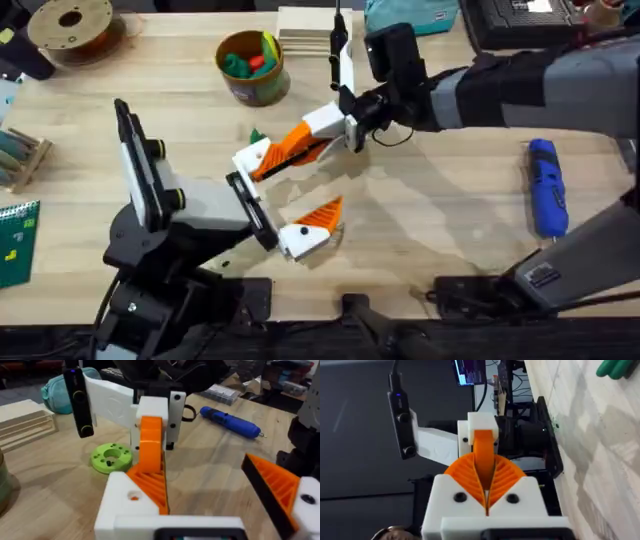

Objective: Pick up the gripper from the table and insert it into the empty holder that is missing its gripper. Then pick up a screw, insert it into the mounting hole, and use the screwdriver to tighten it. Finally, clean up the table by picking up the vegetable and placing it into the bucket.

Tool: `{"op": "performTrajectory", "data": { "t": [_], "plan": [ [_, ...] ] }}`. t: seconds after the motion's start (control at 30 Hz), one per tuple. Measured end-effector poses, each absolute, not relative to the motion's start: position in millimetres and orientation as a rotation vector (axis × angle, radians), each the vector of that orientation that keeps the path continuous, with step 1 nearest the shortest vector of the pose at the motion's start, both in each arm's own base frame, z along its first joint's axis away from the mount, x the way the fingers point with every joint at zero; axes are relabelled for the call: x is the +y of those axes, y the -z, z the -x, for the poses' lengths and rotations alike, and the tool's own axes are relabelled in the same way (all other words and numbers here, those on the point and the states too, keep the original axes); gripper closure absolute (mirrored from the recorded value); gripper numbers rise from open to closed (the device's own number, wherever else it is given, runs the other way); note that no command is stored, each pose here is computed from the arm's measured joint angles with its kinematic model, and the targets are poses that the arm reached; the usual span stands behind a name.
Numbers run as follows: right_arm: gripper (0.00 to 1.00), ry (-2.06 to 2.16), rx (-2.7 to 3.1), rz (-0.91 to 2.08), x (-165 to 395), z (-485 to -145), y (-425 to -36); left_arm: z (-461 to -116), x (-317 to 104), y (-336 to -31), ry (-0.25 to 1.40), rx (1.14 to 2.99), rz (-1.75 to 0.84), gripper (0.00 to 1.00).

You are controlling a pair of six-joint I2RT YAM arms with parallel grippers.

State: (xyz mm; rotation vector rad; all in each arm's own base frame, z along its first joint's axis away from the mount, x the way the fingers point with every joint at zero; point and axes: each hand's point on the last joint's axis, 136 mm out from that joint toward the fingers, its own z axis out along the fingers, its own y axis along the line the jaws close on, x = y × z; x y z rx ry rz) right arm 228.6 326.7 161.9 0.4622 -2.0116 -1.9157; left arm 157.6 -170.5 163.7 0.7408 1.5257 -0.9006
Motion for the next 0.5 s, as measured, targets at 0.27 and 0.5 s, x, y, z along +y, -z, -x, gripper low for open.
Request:
{"op": "performTrajectory", "data": {
  "t": [0.27,0.5],
  "plan": [
    [0.987,1.93,-2.031,-0.483,328.9,-231.3,-162.3,-158.6,-169.9,-163.7,0.897,1.529,-0.734,0.013],
    [0.988,1.937,-2.061,-0.482,331.0,-235.7,-161.4,-159.0,-169.7,-163.7,0.897,1.53,-0.73,0.013]
  ]
}}
